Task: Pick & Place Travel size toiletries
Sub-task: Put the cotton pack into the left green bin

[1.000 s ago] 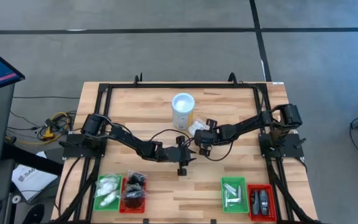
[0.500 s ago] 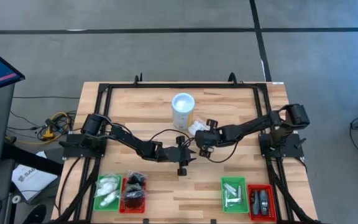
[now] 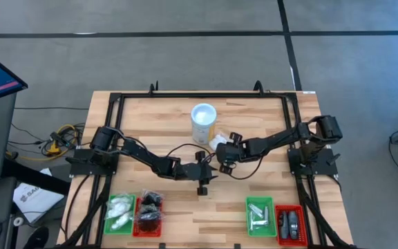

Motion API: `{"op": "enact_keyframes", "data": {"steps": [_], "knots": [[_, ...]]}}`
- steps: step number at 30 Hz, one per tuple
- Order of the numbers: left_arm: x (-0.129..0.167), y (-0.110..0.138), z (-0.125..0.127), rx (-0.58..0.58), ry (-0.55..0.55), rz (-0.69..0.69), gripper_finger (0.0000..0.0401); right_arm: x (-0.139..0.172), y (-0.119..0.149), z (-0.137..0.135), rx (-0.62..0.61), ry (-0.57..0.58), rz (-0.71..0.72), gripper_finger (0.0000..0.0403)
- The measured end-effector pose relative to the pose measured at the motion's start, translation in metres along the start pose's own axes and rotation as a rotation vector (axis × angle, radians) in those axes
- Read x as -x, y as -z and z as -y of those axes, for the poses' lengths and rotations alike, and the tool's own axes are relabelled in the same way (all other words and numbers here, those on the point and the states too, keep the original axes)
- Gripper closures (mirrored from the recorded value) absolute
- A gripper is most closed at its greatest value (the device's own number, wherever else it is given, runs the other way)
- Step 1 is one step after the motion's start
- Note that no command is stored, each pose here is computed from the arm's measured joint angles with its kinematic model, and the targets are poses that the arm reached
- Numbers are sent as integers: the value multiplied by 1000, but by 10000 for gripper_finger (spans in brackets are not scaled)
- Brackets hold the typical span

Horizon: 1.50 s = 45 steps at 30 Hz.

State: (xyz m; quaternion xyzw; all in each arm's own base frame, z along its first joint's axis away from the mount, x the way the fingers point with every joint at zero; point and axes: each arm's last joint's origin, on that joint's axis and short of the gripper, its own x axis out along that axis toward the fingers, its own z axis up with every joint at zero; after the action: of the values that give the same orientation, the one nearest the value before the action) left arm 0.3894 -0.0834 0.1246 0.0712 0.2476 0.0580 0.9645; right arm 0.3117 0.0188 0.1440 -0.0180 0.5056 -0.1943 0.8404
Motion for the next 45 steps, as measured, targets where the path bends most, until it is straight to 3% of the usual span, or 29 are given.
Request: {"op": "enact_keyframes", "data": {"steps": [9,14,23,39,42,45], "knots": [[0,3,0,-12,0,-26,288,-1,-2,1,-30,-3,16,184],[0,3,-1,-11,-3,-27,288,-1,-5,0,-49,-8,41,153],[-1,3,-3,-13,-7,-35,288,-1,-5,1,-59,-5,41,165],[0,9,-3,-26,-7,-73,288,-29,1,-1,-45,36,-4,175],[0,10,-3,-29,-7,-81,288,-31,1,3,-74,49,-10,206],[0,10,-3,-30,-7,-82,288,-31,1,5,-77,49,-14,270]]}}
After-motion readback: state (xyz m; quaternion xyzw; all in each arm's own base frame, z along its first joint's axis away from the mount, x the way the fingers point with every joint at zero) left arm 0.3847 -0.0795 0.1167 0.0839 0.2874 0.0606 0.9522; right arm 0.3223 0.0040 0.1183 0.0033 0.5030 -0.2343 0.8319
